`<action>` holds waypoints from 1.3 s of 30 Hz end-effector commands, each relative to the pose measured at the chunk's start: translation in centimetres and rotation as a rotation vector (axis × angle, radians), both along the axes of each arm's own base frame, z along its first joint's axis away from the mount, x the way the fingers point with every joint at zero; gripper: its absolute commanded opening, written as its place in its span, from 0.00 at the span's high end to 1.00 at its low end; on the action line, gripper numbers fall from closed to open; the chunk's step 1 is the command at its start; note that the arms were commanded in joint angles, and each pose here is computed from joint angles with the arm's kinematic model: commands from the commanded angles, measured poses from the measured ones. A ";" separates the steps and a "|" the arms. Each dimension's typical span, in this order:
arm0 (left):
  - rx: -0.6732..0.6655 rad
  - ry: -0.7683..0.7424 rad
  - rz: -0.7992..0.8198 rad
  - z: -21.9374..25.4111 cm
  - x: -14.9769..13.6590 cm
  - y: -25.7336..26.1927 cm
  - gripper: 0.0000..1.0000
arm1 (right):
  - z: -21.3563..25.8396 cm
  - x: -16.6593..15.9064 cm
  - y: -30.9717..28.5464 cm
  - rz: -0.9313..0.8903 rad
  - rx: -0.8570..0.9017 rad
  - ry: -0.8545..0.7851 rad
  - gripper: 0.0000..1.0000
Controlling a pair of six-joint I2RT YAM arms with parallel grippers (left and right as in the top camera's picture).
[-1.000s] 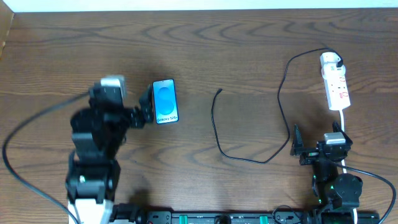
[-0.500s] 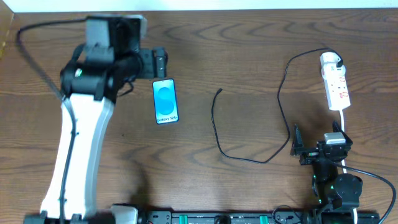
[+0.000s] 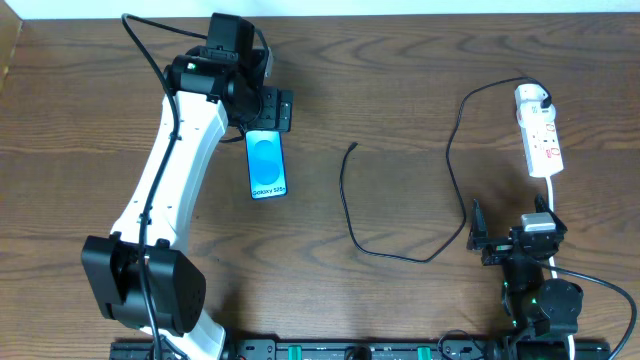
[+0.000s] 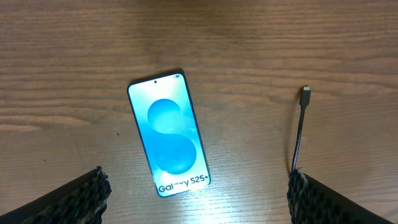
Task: Plug charger to phone and switch on socket
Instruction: 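Move the left gripper forward over the blue phone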
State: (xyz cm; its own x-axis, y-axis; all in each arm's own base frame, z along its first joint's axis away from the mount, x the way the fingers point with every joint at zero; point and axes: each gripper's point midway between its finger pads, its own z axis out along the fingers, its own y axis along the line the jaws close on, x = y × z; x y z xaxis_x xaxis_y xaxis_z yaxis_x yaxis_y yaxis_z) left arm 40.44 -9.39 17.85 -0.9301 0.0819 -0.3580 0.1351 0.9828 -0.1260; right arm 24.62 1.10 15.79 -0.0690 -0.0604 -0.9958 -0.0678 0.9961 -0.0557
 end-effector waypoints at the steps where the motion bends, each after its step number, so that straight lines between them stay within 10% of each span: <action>1: 0.008 -0.001 0.006 -0.1 0.4 0.0 0.07 | -0.1 0.0 -0.1 -0.004 -0.008 0.000 0.01; 10: 0.014 0.008 0.052 -0.5 0.4 0.4 0.07 | -0.1 0.0 -0.1 -0.003 -0.008 0.000 0.01; 19: 0.132 0.023 0.435 -1.6 0.0 4.6 0.08 | -0.1 0.0 -0.1 -0.003 -0.008 0.000 0.01; 39: 0.103 0.185 0.425 -8.2 -1.1 1.9 0.07 | -0.1 0.0 -0.1 -0.003 -0.008 0.000 0.01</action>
State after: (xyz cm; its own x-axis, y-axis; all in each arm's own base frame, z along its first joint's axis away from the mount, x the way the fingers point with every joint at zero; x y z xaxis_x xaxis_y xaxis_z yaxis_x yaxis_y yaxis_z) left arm 39.97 -7.46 12.74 -0.9180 -0.2878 -0.2729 -0.2836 0.9573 -0.0558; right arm 24.62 1.10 15.79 -0.0690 -0.0600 -0.9958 -0.0678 0.9962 -0.0553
